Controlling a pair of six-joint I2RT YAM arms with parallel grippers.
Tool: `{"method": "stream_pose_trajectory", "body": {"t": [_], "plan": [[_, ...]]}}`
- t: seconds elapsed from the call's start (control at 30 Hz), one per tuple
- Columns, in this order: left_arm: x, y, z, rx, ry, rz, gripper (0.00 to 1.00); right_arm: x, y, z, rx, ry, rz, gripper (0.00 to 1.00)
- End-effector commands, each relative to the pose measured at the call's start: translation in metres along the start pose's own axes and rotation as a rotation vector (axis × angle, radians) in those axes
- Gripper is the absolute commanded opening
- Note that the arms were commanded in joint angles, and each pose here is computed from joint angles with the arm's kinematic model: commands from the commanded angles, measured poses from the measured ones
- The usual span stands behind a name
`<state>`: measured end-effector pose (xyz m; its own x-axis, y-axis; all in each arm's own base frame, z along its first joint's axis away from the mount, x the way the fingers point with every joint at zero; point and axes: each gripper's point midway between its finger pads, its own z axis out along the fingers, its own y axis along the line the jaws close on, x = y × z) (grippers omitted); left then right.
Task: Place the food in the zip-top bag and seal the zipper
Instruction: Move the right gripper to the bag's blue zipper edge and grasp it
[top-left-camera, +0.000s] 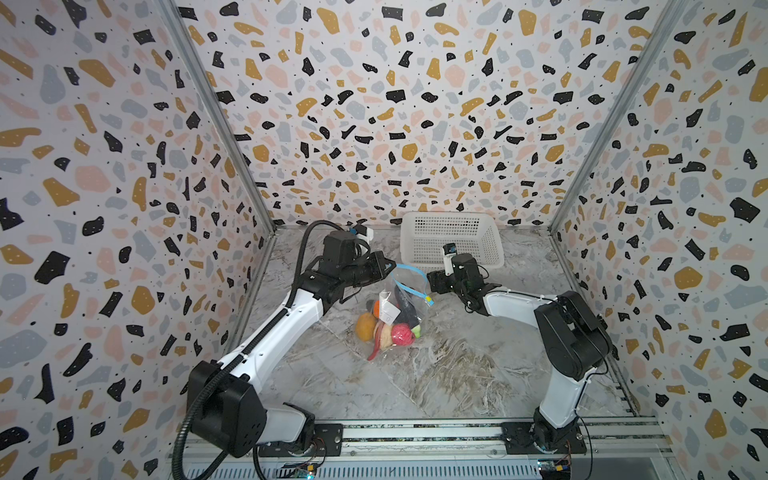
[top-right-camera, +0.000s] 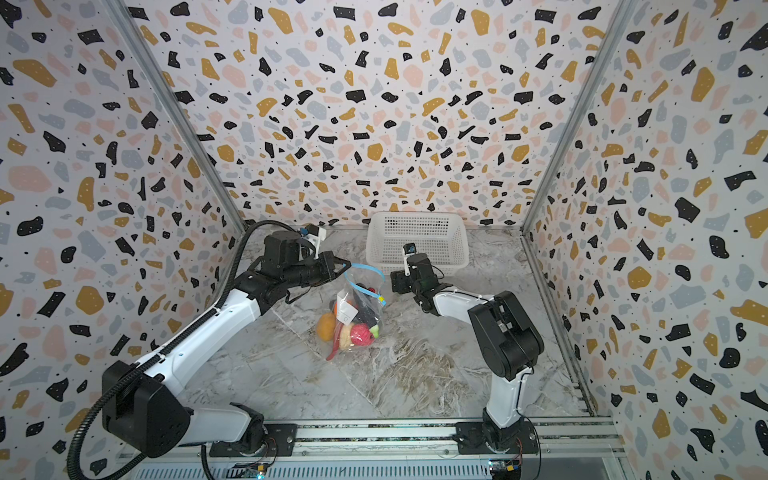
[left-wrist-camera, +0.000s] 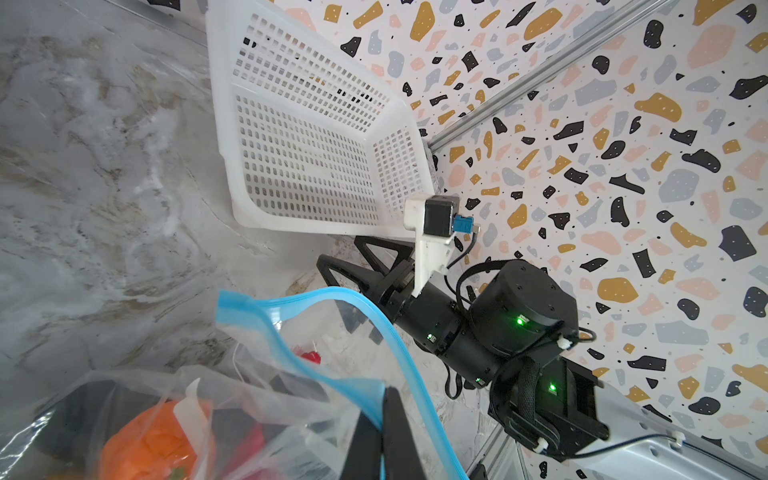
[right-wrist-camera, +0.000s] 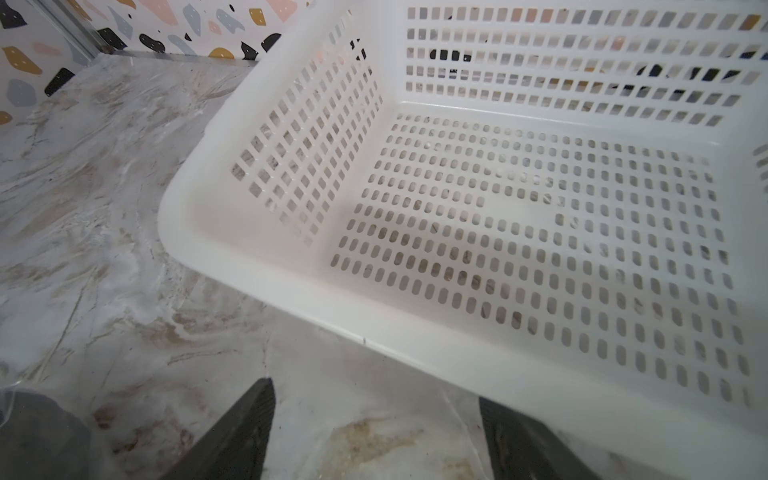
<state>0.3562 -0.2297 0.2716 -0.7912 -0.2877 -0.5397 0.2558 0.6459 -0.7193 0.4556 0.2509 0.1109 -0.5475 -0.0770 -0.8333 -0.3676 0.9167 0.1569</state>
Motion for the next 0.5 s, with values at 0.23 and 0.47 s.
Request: {"method": "stream_pose_trajectory", "body": {"t": [0.23,0.47], "plan": [[0.003,0.002,0.002,0.023,0.005,0.006,0.0,-0.036,0.027,-0.07,-0.216,0.229,0.34,0.8],[0.011,-0.001,0.002,0.02,0.019,0.01,0.0,-0.042,0.089,-0.113,-0.481,0.354,0.474,0.71]]}}
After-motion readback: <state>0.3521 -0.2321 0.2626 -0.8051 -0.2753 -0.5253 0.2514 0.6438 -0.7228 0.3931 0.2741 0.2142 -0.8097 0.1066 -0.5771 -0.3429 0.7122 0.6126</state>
